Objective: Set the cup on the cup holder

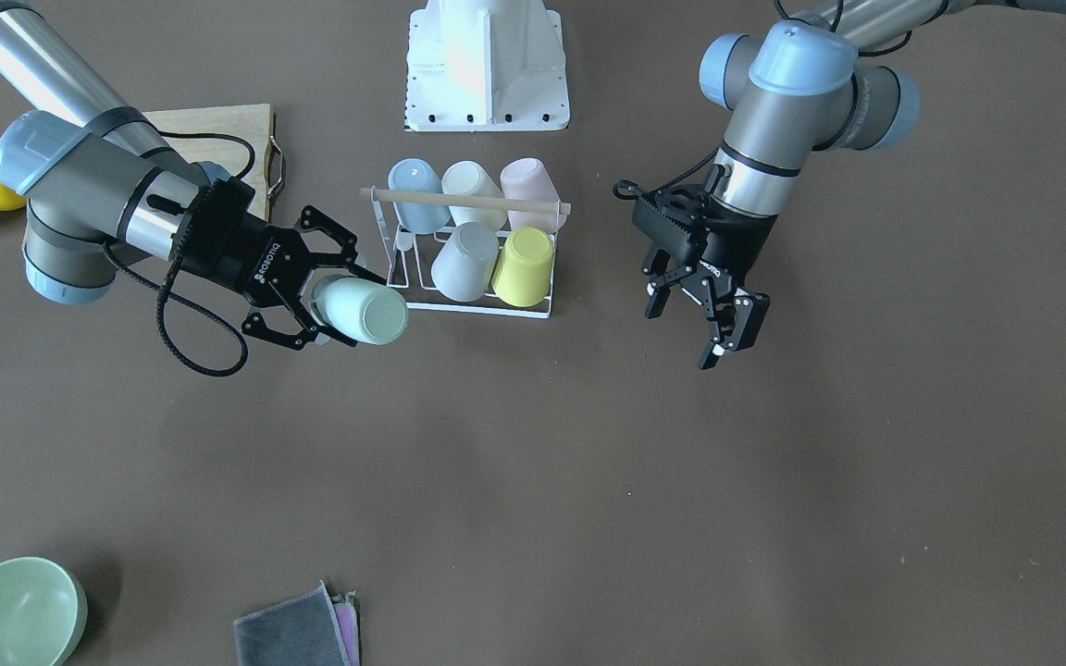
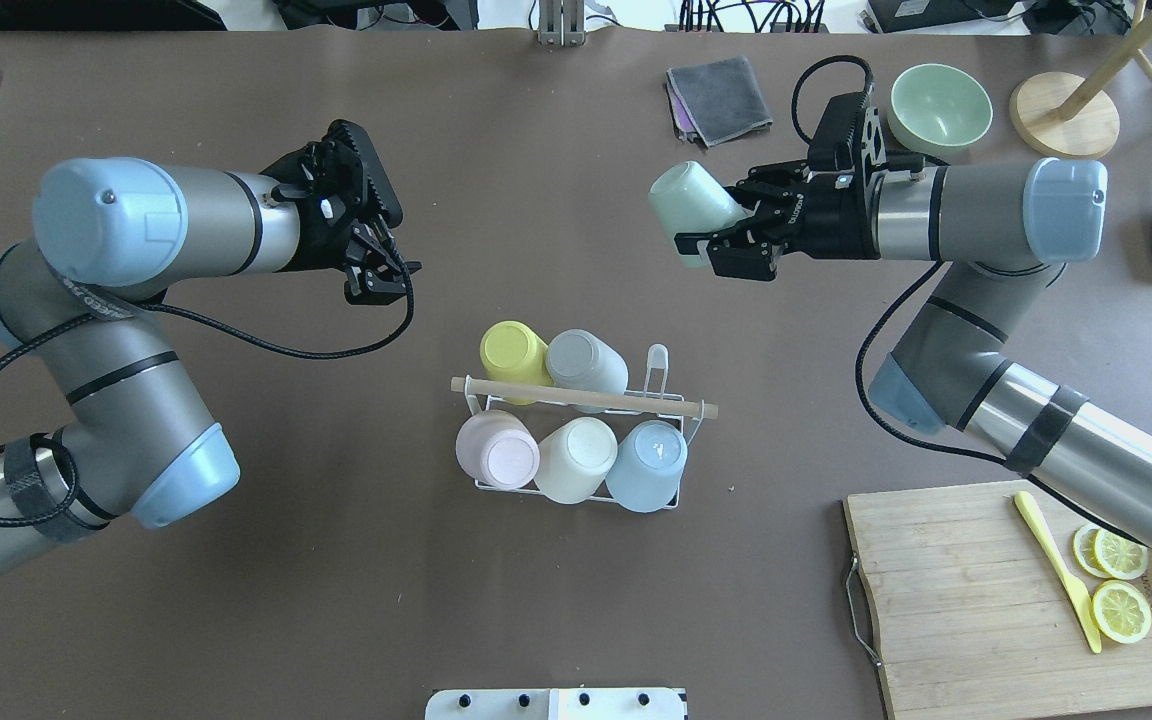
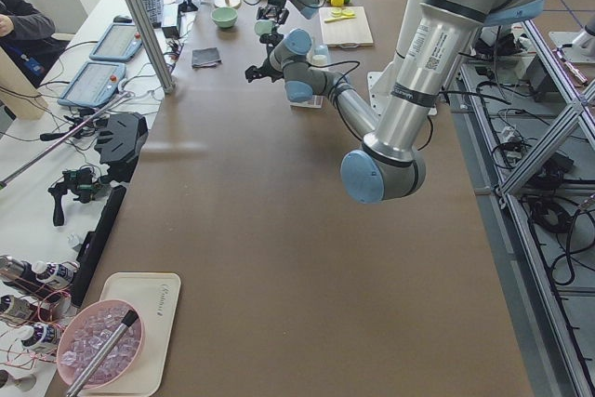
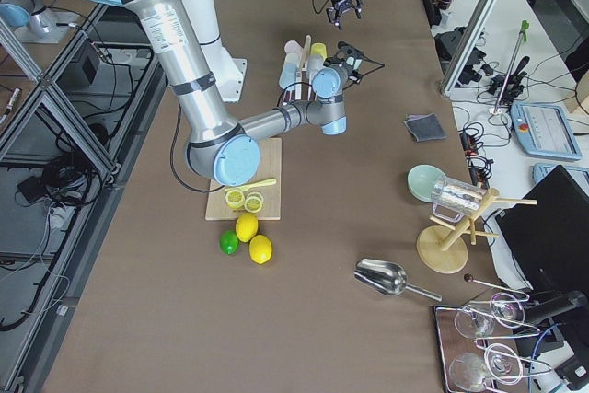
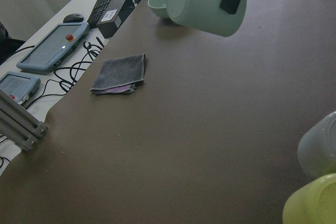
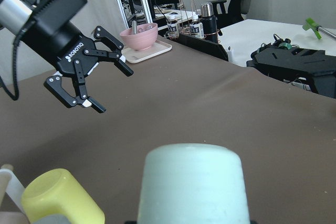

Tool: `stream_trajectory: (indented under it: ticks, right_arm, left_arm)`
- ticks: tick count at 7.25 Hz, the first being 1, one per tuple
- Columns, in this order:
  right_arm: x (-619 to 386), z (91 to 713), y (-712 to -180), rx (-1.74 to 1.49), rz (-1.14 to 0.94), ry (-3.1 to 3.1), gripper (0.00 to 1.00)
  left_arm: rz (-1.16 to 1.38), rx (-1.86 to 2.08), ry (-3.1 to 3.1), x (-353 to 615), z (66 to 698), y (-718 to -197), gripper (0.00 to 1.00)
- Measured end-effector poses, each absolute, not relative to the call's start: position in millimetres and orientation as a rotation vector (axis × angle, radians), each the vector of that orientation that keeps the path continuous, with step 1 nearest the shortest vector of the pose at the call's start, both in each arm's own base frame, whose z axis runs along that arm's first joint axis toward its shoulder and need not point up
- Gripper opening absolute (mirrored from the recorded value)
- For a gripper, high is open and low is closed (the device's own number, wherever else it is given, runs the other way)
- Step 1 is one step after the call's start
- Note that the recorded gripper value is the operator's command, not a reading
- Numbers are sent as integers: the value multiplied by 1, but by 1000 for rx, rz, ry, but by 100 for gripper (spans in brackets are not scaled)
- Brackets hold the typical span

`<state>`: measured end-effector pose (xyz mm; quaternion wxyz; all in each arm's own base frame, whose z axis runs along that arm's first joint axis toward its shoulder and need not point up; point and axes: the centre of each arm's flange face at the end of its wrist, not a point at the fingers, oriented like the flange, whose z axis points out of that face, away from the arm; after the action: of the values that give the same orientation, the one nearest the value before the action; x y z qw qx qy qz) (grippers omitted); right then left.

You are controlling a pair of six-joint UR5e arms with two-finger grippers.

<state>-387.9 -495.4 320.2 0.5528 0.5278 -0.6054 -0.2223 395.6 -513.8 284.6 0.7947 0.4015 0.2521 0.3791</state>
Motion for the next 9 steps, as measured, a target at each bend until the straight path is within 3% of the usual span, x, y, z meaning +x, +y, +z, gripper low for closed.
stream_trajectory:
  ticks: [4, 9]
  right_arm:
    - [-398, 319, -458, 1414, -468, -1527, 27]
    - [-435, 333, -417, 1484, -561, -1492, 27]
  left_arm:
    - [727, 438, 334, 336, 391, -536, 99]
    - [227, 183, 624, 142, 544, -517, 98]
